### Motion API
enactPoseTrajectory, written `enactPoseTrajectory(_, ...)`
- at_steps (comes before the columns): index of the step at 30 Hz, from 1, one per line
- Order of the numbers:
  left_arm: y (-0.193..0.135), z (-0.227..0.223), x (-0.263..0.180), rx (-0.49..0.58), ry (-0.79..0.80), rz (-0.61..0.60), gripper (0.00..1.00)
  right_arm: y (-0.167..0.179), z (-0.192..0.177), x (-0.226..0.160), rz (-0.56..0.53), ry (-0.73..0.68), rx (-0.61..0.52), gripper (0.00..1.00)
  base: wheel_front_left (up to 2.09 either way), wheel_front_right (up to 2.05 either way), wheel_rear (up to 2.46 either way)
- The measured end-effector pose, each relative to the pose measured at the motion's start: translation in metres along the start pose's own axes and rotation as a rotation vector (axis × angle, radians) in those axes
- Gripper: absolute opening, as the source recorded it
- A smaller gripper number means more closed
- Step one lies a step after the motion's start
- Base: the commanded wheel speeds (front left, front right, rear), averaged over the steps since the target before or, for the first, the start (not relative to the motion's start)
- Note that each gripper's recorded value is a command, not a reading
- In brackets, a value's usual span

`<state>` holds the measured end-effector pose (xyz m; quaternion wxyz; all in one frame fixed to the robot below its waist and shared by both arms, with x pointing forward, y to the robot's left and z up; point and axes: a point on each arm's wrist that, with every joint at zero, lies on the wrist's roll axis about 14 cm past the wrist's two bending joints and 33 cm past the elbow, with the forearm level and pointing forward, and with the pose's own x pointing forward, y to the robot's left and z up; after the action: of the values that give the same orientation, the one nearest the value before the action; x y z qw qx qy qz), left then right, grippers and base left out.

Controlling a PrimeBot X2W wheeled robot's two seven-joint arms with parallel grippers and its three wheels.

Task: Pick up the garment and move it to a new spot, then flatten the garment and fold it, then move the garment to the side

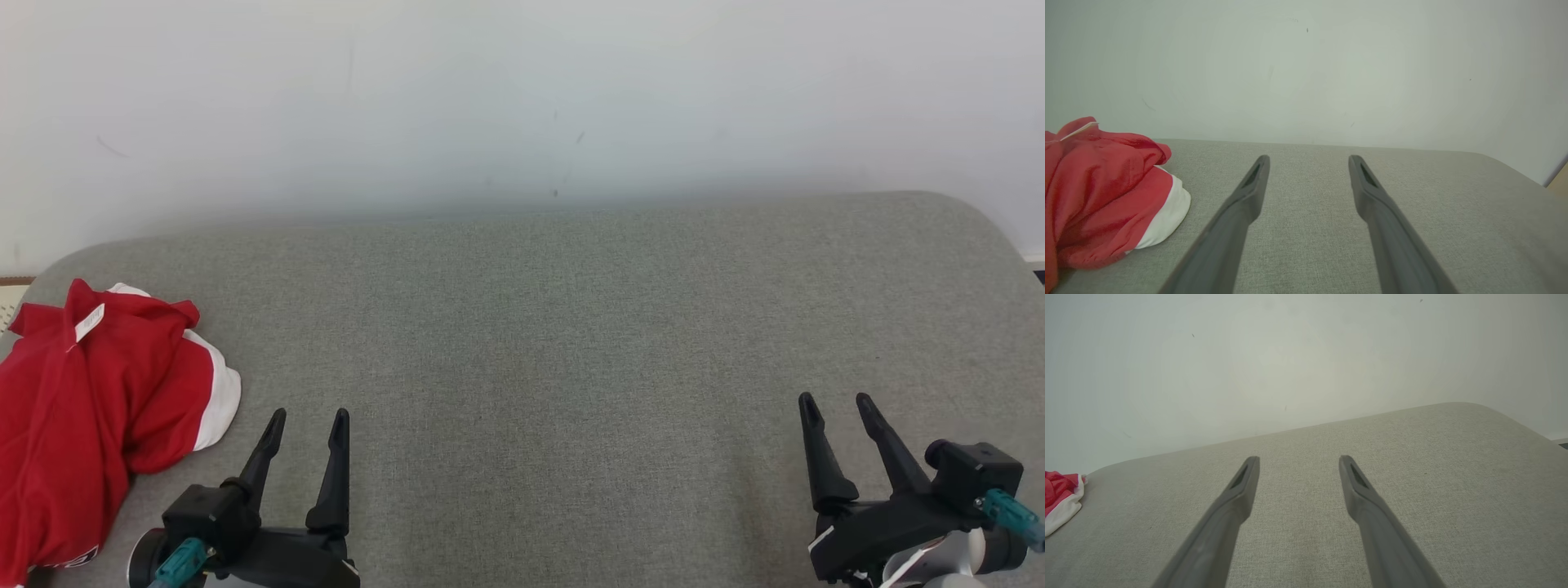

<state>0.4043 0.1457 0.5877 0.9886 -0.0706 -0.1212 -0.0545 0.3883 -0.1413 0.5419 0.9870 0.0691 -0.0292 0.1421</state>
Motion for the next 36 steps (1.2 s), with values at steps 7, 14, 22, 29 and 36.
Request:
enactPoseTrajectory(7,0.007,-0.001,-0.004,0.035,0.007,0.032,1.00,0.007,-0.003,-0.004,0.013,-0.008,-0.032,1.00,0.00,0.00,0.00)
enactPoseTrajectory(14,0.015,-0.002,-0.008,0.048,0.013,0.072,1.00,0.018,-0.005,-0.008,0.033,-0.016,-0.051,1.00,0.00,0.00,0.00)
enactPoseTrajectory(22,0.022,-0.007,-0.013,0.079,0.036,0.106,1.00,0.023,-0.008,-0.013,0.041,-0.015,-0.087,1.00,0.00,0.00,0.00)
enactPoseTrajectory(29,0.027,-0.009,-0.019,0.113,0.042,0.131,1.00,0.029,-0.010,-0.015,0.050,-0.021,-0.103,1.00,0.00,0.00,0.00)
enactPoseTrajectory(36,0.030,-0.003,-0.020,0.139,0.028,0.143,1.00,0.034,-0.012,-0.017,0.059,-0.022,-0.124,1.00,0.00,0.00,0.00)
